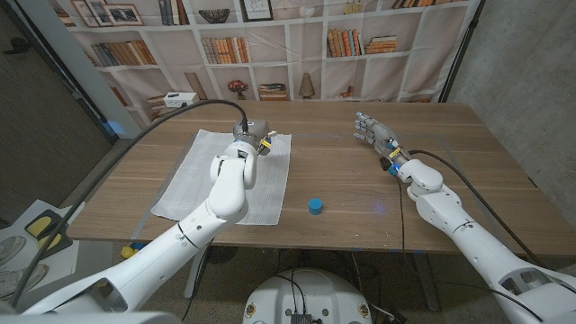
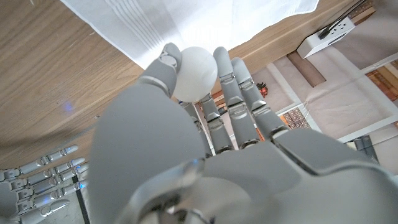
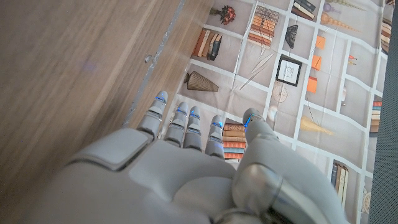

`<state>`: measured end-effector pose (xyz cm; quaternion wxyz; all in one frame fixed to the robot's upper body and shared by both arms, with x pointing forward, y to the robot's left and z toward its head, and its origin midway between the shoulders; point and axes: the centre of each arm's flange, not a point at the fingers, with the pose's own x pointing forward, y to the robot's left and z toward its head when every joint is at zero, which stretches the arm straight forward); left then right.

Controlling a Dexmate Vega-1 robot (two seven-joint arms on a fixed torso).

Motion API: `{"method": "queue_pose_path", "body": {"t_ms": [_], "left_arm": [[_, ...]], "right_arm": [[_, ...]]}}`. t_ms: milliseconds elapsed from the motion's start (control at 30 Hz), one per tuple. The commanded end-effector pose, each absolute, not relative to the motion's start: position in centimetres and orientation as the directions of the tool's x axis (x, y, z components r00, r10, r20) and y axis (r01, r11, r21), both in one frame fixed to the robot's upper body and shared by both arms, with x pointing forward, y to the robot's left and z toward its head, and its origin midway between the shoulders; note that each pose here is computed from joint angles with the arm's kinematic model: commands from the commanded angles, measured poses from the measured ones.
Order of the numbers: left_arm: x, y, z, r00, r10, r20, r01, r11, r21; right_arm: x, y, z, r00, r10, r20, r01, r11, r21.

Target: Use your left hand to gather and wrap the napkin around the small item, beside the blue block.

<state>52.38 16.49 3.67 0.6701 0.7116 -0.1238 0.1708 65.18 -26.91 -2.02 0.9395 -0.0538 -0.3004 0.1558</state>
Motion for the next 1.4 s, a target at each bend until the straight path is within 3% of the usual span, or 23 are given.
{"method": "queue_pose_path", "body": {"t_ms": [33, 867, 1400], "left_arm": [[52.0, 18.8, 2.4, 0.913, 0.175, 0.367, -0.362, -0.061, 0.930], [54.6, 22.6, 1.6, 0.912, 0.287, 0.292, -0.282, -0.076, 0.956], [57.8, 22.5, 0.4, 0.931, 0.282, 0.230, -0.215, -0.086, 0.973]], "right_arm": [[65.9, -26.4, -1.6, 0.759, 0.362, 0.541, -0.291, 0.932, -0.216], [66.4, -26.0, -1.8, 0.760, 0.375, 0.531, -0.306, 0.927, -0.217], [66.2, -26.2, -2.2, 0.772, 0.361, 0.523, -0.294, 0.933, -0.209]]}}
